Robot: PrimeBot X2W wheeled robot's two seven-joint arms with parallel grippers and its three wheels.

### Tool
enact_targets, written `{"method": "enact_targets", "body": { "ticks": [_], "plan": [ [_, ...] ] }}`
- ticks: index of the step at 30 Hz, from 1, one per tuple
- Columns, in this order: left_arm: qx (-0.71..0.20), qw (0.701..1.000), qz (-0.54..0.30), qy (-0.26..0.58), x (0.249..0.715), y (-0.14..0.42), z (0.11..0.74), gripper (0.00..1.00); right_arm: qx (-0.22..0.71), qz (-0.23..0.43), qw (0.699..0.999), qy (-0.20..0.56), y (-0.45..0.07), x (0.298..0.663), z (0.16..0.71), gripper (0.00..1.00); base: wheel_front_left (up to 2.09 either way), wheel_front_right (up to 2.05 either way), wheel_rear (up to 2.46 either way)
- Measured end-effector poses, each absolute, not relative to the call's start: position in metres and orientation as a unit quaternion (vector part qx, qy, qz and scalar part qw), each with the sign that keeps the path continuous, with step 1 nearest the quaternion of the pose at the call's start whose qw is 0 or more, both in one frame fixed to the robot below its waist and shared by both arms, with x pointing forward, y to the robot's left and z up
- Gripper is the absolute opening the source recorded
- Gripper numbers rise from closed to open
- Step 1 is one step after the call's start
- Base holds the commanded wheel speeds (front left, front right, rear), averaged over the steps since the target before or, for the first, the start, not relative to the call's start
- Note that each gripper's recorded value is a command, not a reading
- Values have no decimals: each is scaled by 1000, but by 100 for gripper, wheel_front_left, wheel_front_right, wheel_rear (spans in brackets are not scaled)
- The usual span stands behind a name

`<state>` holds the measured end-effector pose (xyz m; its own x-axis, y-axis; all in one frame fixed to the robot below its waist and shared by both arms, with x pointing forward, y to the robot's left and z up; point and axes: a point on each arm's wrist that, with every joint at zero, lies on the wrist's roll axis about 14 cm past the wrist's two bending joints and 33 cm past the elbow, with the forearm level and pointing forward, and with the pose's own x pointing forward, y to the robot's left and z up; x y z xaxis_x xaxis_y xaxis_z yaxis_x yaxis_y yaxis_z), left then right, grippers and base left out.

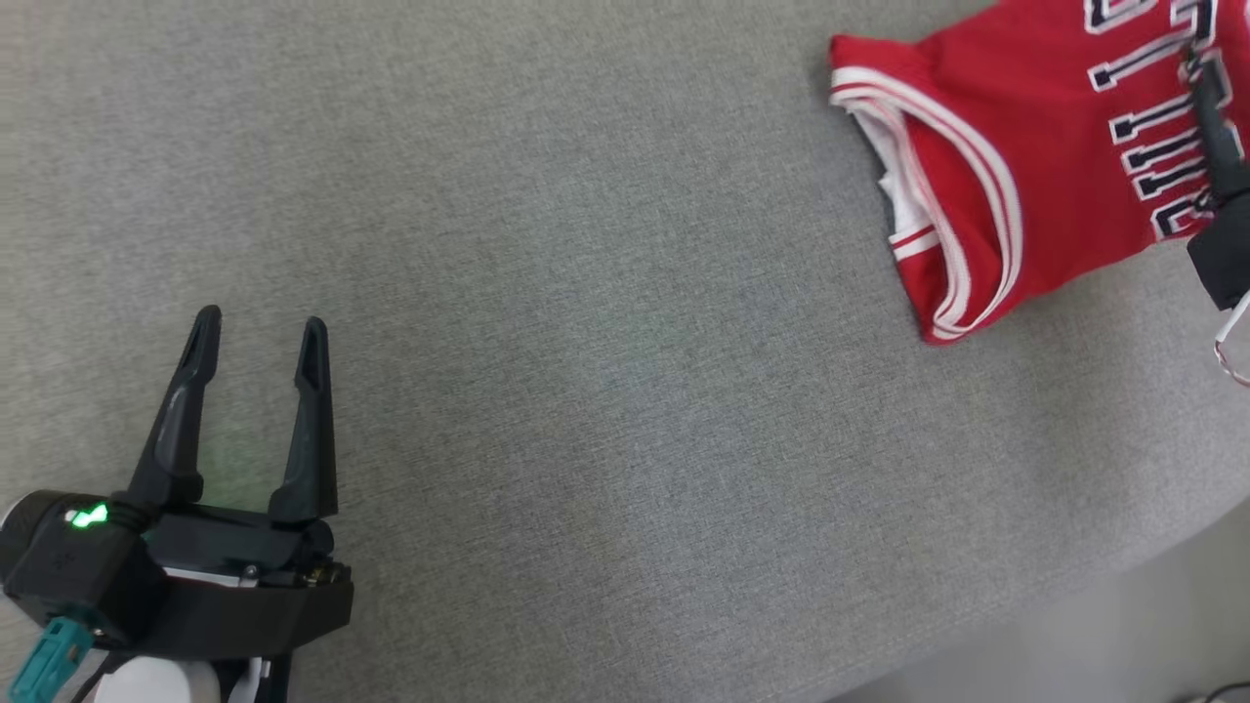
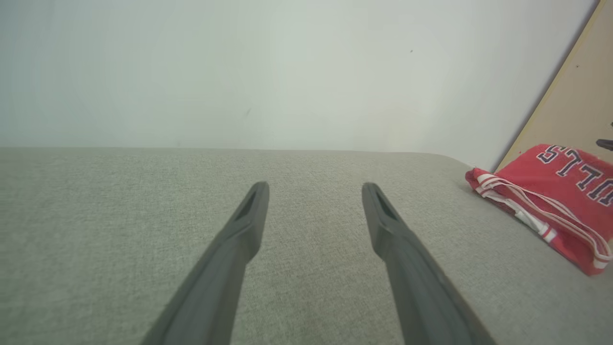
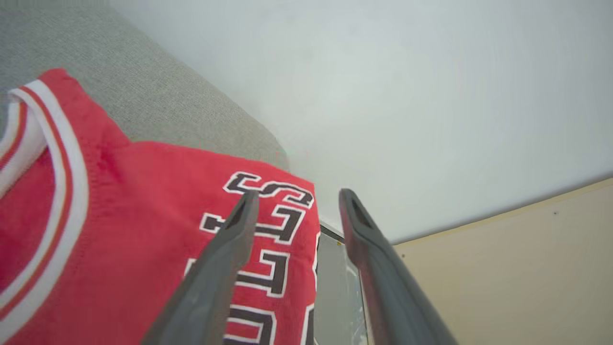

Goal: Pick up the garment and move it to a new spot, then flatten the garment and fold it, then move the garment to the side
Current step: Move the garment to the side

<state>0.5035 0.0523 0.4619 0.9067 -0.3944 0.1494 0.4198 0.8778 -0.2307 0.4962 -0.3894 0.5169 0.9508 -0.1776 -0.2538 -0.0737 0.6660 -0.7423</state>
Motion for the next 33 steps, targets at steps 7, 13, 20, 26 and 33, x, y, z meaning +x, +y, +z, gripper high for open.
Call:
{"method": "enact_targets", "body": {
  "ticks": [7, 13, 20, 26, 33],
  "plan": [
    [-129, 972, -191, -52, 497, 64, 472, 100, -383, -24, 913, 137, -375, 490, 515, 100, 0, 0, 0],
    [-125, 978, -160, -39, 480, 85, 475, 100, -311, -15, 946, 93, -344, 481, 515, 100, 0, 0, 0],
    [-114, 986, -117, -31, 450, 114, 483, 100, -138, 1, 990, -9, -281, 457, 527, 100, 0, 0, 0],
    [-104, 990, -91, -30, 418, 134, 492, 100, -28, 25, 998, -45, -236, 427, 531, 100, 0, 0, 0],
    [-91, 993, -58, -46, 386, 160, 507, 100, 48, 36, 997, -40, -202, 392, 517, 100, 0, 0, 0]
  ]
}}
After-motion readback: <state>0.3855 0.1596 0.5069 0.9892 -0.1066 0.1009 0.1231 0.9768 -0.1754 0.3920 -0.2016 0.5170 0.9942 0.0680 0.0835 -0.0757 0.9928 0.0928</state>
